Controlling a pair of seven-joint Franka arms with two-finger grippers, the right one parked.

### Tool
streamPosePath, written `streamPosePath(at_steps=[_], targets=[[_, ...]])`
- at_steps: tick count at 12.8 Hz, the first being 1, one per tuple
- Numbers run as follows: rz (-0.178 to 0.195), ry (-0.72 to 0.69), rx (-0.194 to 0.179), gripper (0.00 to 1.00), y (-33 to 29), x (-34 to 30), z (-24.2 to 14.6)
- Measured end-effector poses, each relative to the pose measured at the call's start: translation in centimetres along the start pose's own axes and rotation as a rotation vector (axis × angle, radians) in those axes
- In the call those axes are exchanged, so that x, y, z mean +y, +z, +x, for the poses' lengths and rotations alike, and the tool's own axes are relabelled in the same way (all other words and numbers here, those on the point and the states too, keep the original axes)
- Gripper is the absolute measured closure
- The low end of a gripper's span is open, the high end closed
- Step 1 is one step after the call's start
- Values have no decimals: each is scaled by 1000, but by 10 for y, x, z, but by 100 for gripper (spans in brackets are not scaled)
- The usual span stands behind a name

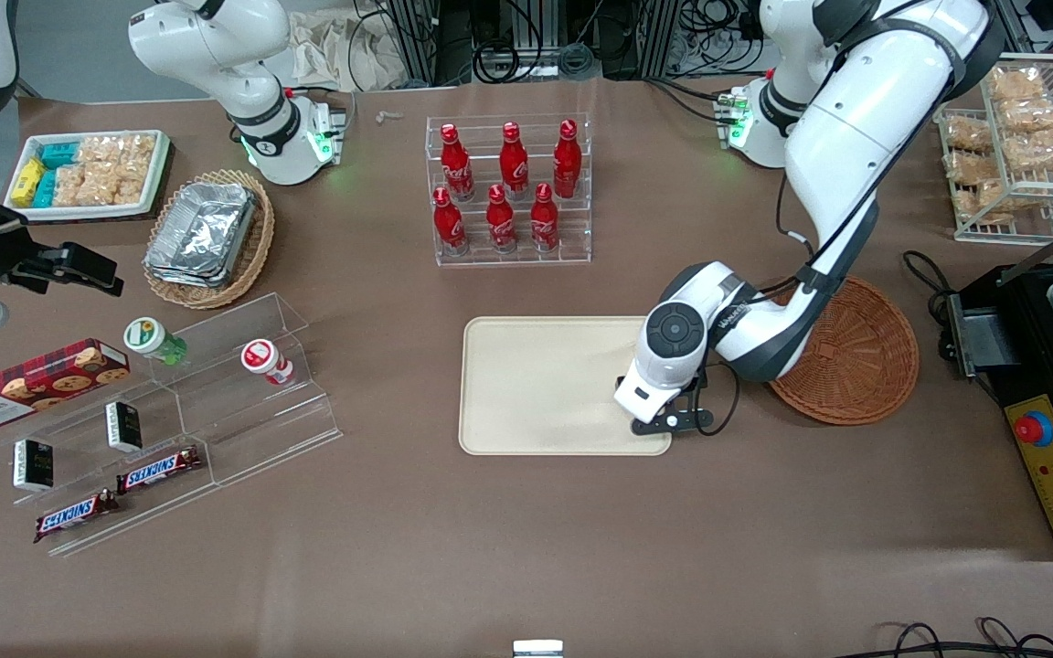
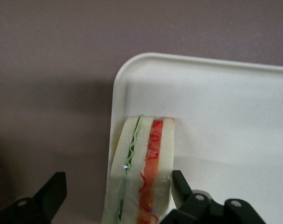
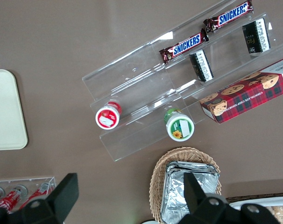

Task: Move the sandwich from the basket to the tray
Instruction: 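Open the left gripper and withdraw it back beside the basket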

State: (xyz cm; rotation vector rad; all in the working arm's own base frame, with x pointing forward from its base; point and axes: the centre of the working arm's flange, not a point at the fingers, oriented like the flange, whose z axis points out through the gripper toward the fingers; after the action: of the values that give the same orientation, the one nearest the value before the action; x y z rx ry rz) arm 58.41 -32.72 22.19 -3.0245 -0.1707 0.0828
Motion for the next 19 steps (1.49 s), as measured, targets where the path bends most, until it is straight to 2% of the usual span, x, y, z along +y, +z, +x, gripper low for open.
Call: streamPosePath(at_steps=[3, 5, 7, 9, 11, 13, 17, 19], targets=[[18, -60, -58, 0, -51, -13, 17], [-23, -48, -113, 0, -96, -39, 29], [-38, -53, -136, 0, -150, -92, 41], [-64, -76, -130, 0, -199, -153, 48], [-70, -64, -103, 0, -225, -198, 50], [-42, 7, -96, 0, -223, -234, 46], [-42, 78, -66, 0, -228, -307, 28], [-32, 113, -76, 0, -242, -317, 19]])
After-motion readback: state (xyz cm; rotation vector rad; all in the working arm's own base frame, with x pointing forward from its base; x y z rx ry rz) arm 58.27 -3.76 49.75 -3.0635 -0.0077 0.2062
